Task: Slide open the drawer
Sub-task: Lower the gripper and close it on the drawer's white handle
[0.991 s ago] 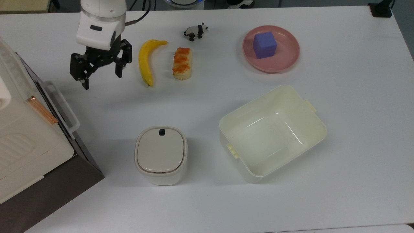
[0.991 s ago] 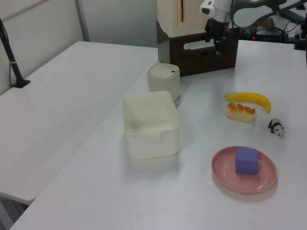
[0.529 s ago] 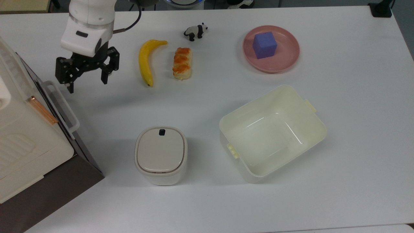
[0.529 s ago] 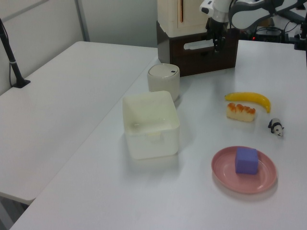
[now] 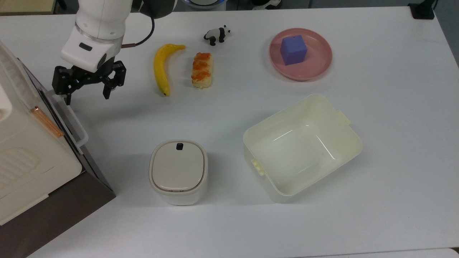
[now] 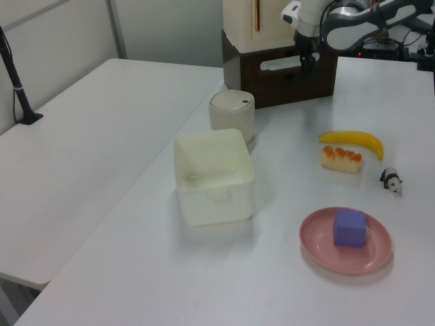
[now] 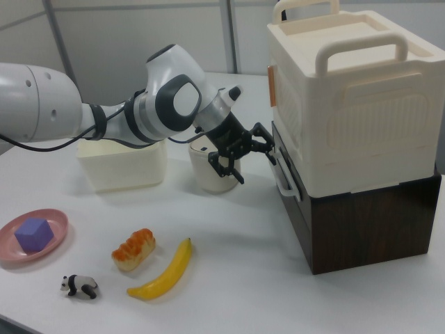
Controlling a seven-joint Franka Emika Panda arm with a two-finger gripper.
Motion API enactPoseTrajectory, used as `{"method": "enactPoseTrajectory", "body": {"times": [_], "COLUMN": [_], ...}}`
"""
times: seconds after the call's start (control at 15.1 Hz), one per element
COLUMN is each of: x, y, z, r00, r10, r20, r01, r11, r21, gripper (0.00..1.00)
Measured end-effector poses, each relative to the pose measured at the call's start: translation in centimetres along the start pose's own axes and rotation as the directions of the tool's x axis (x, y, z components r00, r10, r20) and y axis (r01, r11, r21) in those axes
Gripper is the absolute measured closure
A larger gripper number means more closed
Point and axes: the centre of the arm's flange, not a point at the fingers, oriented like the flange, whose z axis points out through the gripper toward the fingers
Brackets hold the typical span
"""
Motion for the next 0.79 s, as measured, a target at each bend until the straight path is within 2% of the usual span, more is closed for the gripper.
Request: {"method": "enactPoseTrajectory", "body": {"times": [0.2, 0.46, 0.53, 0.79], "x": [0.6, 1.1, 1.2, 1.4], "y": [0.6, 0.7, 0.7, 0.8], "z": [0.3, 1.5, 1.7, 1.6], "r00": [1.0, 0.999, 0.999, 0.999], "r10": [0.008, -0.018, -0.025, -0.037], "r20": [0.007, 0.028, 0.033, 0.019], "r01": [-0.007, 0.02, 0.026, 0.038], "r11": [0.999, 0.998, 0.998, 0.996], "r21": [-0.032, -0.056, -0.06, -0.077], "gripper": [0.05, 0.1, 0.15, 0.16]}}
